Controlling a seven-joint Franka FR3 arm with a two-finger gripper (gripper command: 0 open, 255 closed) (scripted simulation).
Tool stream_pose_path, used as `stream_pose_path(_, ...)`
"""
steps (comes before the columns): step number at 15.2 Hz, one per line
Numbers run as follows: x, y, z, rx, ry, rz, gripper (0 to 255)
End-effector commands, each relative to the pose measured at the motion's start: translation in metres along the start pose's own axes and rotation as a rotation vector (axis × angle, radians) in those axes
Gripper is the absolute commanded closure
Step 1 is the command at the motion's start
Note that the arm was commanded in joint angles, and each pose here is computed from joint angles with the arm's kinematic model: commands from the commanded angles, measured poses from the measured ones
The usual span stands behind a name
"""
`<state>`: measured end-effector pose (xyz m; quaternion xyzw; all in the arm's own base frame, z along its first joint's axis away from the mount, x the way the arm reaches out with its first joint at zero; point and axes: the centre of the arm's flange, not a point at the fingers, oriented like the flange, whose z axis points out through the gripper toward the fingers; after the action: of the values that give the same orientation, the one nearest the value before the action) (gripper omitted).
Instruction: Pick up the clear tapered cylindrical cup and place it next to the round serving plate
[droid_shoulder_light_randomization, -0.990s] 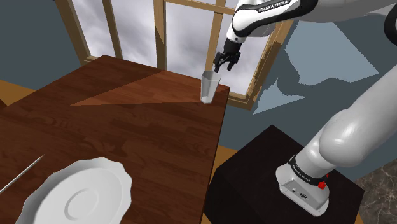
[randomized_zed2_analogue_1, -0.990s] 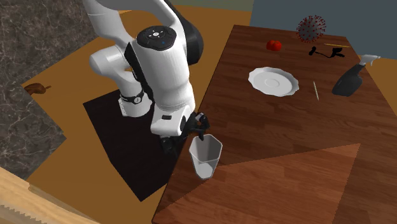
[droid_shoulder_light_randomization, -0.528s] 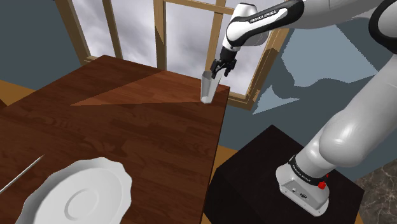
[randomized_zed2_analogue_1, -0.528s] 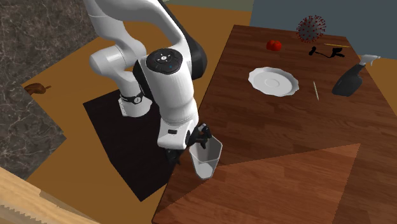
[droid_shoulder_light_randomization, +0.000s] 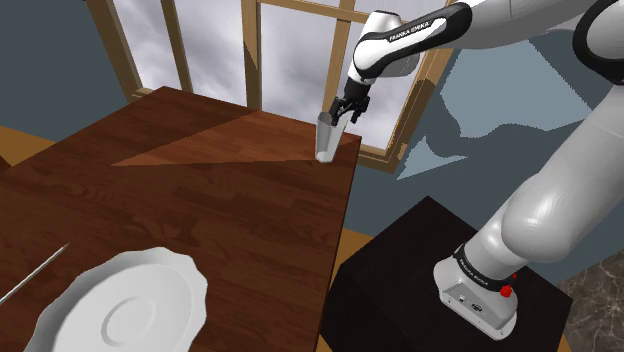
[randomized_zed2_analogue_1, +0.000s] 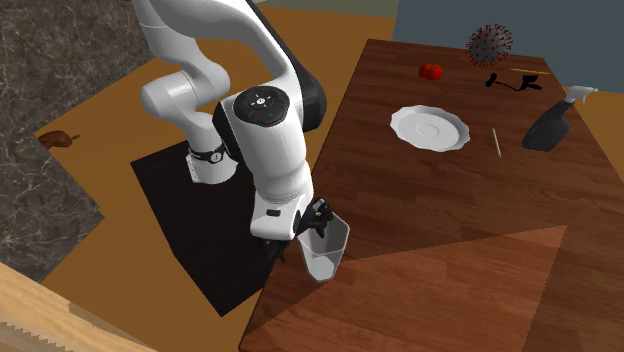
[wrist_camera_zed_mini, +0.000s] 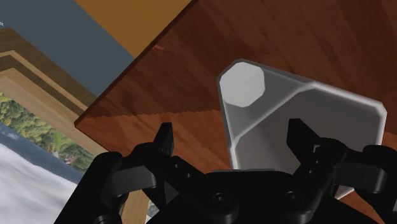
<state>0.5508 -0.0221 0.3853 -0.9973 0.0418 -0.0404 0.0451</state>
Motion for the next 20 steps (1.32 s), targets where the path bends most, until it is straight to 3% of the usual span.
stream_pose_path(1, 0.000, 0.000, 0.000, 0.000, 0.000, 0.000, 0)
stream_pose_path(2, 0.000, 0.000, 0.000, 0.000, 0.000, 0.000, 255)
stream_pose_path(11, 0.000, 0.000, 0.000, 0.000, 0.000, 0.000, 255)
stream_pose_path(20, 0.004, -0.004, -0.047, 0.000, 0.000, 0.000, 255)
